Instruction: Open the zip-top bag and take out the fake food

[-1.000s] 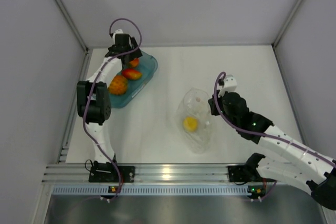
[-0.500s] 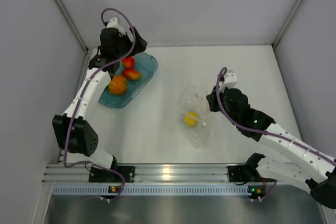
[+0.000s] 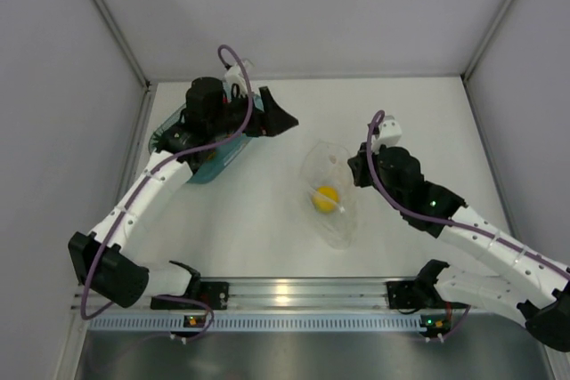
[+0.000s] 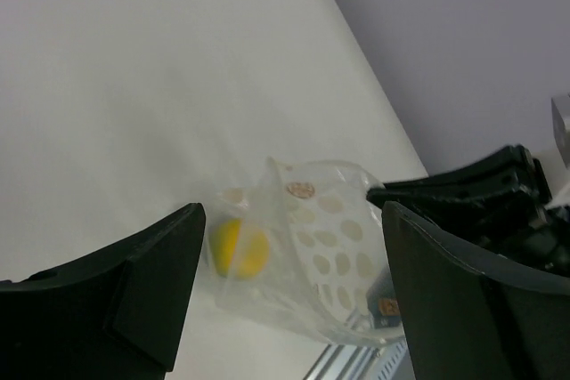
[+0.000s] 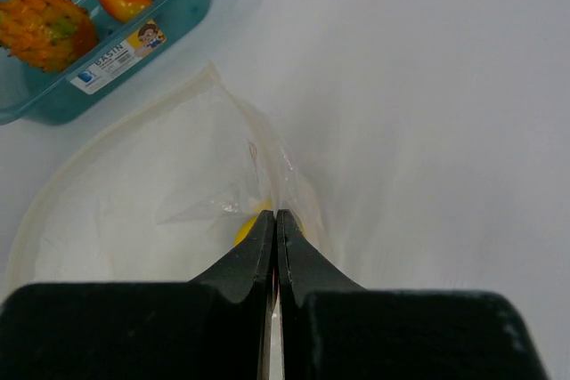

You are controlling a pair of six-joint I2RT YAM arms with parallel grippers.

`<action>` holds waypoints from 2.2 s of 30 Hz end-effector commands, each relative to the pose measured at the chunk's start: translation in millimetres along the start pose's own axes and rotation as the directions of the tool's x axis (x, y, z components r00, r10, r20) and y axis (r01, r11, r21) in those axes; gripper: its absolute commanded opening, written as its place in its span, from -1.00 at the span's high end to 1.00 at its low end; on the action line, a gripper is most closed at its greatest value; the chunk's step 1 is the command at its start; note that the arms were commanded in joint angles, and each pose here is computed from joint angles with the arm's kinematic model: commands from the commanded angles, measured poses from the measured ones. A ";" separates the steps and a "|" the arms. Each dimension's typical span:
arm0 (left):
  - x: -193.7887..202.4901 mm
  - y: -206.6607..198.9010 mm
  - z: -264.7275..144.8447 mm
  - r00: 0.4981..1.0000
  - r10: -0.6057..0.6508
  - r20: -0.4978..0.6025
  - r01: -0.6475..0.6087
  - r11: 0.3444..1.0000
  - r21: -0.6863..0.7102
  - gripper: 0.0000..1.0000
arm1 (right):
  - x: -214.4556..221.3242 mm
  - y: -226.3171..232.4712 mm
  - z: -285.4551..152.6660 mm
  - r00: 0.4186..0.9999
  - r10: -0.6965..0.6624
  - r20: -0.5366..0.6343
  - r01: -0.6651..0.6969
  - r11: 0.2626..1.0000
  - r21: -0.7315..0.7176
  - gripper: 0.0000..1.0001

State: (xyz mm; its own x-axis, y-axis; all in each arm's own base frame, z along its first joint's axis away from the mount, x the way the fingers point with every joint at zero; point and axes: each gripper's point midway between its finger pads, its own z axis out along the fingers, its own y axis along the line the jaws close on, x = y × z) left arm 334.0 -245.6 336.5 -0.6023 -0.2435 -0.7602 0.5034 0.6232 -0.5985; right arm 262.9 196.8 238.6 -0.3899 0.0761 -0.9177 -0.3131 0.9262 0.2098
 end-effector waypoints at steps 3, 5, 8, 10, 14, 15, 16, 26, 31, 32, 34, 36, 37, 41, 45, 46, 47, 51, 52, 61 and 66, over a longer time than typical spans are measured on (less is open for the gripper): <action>45.8 -67.6 -9.5 0.993 0.054 -0.108 -0.031 0.978 0.205 -0.66 | -30.6 18.9 -7.6 0.997 0.038 0.074 -0.033 0.997 -0.063 1.00; 62.9 -79.6 -6.9 0.988 0.052 -0.145 -0.018 0.974 0.225 -0.62 | -30.2 21.5 -7.9 0.997 0.037 0.074 -0.032 0.997 -0.074 1.00; 83.5 -92.4 -0.3 0.983 0.051 -0.178 -0.007 0.971 0.239 -0.52 | -29.4 25.6 -6.7 0.997 0.043 0.071 -0.037 0.995 -0.088 1.00; 88.7 -105.8 1.9 0.983 0.058 -0.173 -0.005 0.957 0.288 -0.28 | -28.4 28.8 -5.1 0.997 0.045 0.069 -0.039 0.994 -0.097 1.00; 110.3 -112.5 11.1 0.977 0.050 -0.206 0.011 0.957 0.288 -0.15 | -28.4 34.9 -5.0 0.996 0.051 0.069 -0.042 0.992 -0.115 1.00; 112.4 -110.9 13.5 0.978 0.050 -0.204 0.008 0.961 0.275 -0.14 | -28.4 36.1 -5.3 0.996 0.053 0.069 -0.045 0.992 -0.119 1.00; 113.7 -108.5 15.8 0.978 0.048 -0.202 0.006 0.965 0.261 -0.10 | -28.8 37.4 -5.6 0.996 0.054 0.071 -0.045 0.991 -0.123 1.00; 143.9 -74.8 45.8 0.975 0.024 -0.221 -0.003 0.996 0.094 0.49 | -32.4 45.3 -10.9 0.994 0.066 0.082 -0.055 0.990 -0.131 1.00; 162.7 -60.1 61.0 0.972 0.038 -0.231 -0.037 0.999 0.010 0.50 | -32.8 44.3 -9.2 0.995 0.054 0.086 -0.046 0.995 -0.092 1.00; 169.3 -62.9 61.7 0.969 0.055 -0.240 -0.053 0.999 0.014 0.49 | -33.2 44.3 -8.9 0.995 0.054 0.086 -0.047 0.995 -0.087 1.00; 176.7 -54.3 66.3 0.967 0.061 -0.247 -0.071 0.997 -0.034 0.47 | -31.8 40.2 -7.8 0.995 0.057 0.086 -0.052 0.997 -0.059 1.00; 186.9 -48.4 69.1 0.961 0.088 -0.261 -0.113 0.990 -0.083 0.46 | -31.7 36.8 -7.6 0.994 0.060 0.089 -0.057 0.998 -0.036 1.00; 183.6 -42.2 70.6 0.965 0.103 -0.239 -0.138 0.981 -0.135 0.46 | -30.8 36.1 -7.2 0.994 0.057 0.089 -0.054 0.998 -0.030 1.00; 201.8 -34.9 71.8 0.950 0.144 -0.277 -0.203 0.959 -0.197 0.41 | -29.7 33.8 -8.3 0.994 0.061 0.090 -0.060 0.998 -0.016 1.00; 214.4 -22.0 77.6 0.940 0.156 -0.303 -0.236 0.939 -0.249 0.38 | -28.5 33.6 -9.4 0.994 0.065 0.091 -0.064 0.998 -0.013 1.00; 215.8 -20.0 79.0 0.940 0.155 -0.305 -0.237 0.937 -0.256 0.38 | -27.3 33.9 -9.0 0.994 0.063 0.089 -0.062 0.998 -0.013 1.00; 217.7 -17.2 80.4 0.938 0.156 -0.310 -0.243 0.933 -0.264 0.36 | -26.9 34.2 -9.4 0.994 0.065 0.088 -0.063 0.998 -0.015 1.00; 226.1 -0.5 91.4 0.934 0.159 -0.319 -0.265 0.908 -0.325 0.36 | -25.0 33.6 -9.4 0.994 0.068 0.085 -0.067 0.998 -0.012 1.00; 225.4 2.1 93.9 0.936 0.158 -0.314 -0.266 0.903 -0.337 0.36 | -25.1 33.5 -10.0 0.994 0.068 0.087 -0.067 0.998 -0.013 1.00; 239.7 8.4 120.4 0.944 0.101 -0.314 -0.221 0.900 -0.376 -0.01 | -13.0 22.8 -13.2 0.995 0.069 0.078 -0.070 0.997 0.017 1.00; 245.7 18.0 130.7 0.942 0.107 -0.319 -0.238 0.881 -0.409 -0.03 | 0.1 14.2 -16.5 0.995 0.080 0.067 -0.082 0.996 0.031 1.00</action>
State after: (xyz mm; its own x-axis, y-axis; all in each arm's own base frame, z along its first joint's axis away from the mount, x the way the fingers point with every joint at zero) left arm 264.3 -381.2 102.7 -0.7268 0.1065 -0.6786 0.3552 0.9039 -0.2385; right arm 250.3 202.7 238.8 -0.3715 0.1400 -0.9178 -0.2376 0.9413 0.2398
